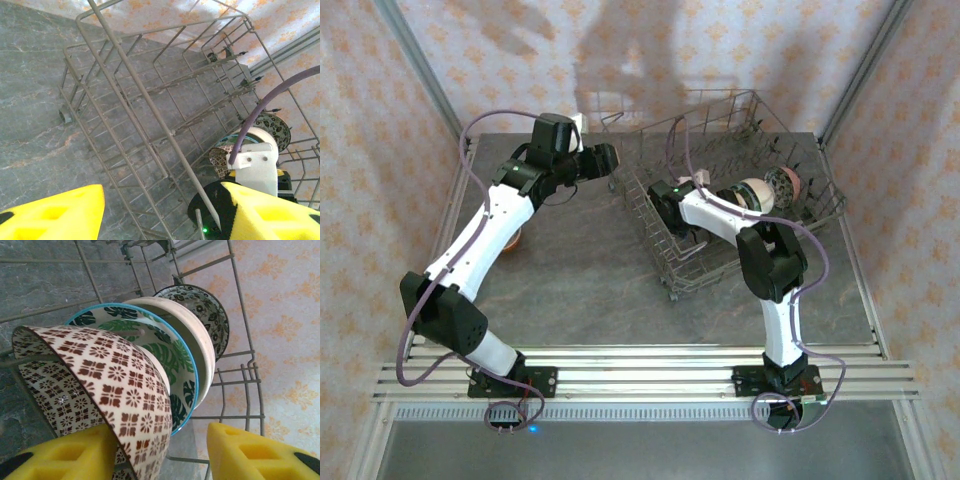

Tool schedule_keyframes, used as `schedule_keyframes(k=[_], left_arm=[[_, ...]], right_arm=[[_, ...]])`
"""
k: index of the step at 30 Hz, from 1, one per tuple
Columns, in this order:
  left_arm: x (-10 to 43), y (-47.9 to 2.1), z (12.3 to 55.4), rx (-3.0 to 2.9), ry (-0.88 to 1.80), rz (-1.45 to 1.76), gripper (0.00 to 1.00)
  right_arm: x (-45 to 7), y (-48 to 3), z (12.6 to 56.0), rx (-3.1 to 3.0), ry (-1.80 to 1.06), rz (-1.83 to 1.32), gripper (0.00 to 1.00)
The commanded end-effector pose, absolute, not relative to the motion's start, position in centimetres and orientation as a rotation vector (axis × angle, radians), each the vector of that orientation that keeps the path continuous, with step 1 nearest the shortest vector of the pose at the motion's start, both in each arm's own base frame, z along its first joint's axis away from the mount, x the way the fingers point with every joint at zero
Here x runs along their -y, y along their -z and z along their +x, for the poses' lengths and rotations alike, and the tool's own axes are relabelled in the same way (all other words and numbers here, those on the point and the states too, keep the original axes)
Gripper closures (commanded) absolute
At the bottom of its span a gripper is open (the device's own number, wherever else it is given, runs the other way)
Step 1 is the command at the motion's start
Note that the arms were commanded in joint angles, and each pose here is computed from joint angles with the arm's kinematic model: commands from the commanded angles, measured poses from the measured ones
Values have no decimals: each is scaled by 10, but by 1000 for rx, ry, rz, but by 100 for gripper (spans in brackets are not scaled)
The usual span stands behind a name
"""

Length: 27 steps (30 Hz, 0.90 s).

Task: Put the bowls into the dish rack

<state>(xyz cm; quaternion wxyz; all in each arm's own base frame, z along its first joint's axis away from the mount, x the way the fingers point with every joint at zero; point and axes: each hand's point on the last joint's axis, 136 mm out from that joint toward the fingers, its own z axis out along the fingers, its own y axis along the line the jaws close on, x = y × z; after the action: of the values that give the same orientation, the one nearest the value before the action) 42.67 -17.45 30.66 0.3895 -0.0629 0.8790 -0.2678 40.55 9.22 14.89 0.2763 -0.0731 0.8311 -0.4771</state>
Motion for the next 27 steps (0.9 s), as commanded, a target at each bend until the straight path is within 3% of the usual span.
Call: schedule_keyframes(k=[1, 8, 14, 27], left_arm=[[160, -311, 432, -2244, 595, -192, 38], [127, -304, 432, -2286, 483, -265, 37], [72, -285, 413, -2345, 347, -427, 35], [-45, -209, 319, -2407, 131, -1023, 31]], right_arm=[[-97, -161, 413, -2237, 1168, -145, 47], [-103, -183, 413, -2262, 972, -164, 34], [-103, -202, 416, -2274, 824, -153, 33], [-122, -241, 421, -2266, 528, -204, 32]])
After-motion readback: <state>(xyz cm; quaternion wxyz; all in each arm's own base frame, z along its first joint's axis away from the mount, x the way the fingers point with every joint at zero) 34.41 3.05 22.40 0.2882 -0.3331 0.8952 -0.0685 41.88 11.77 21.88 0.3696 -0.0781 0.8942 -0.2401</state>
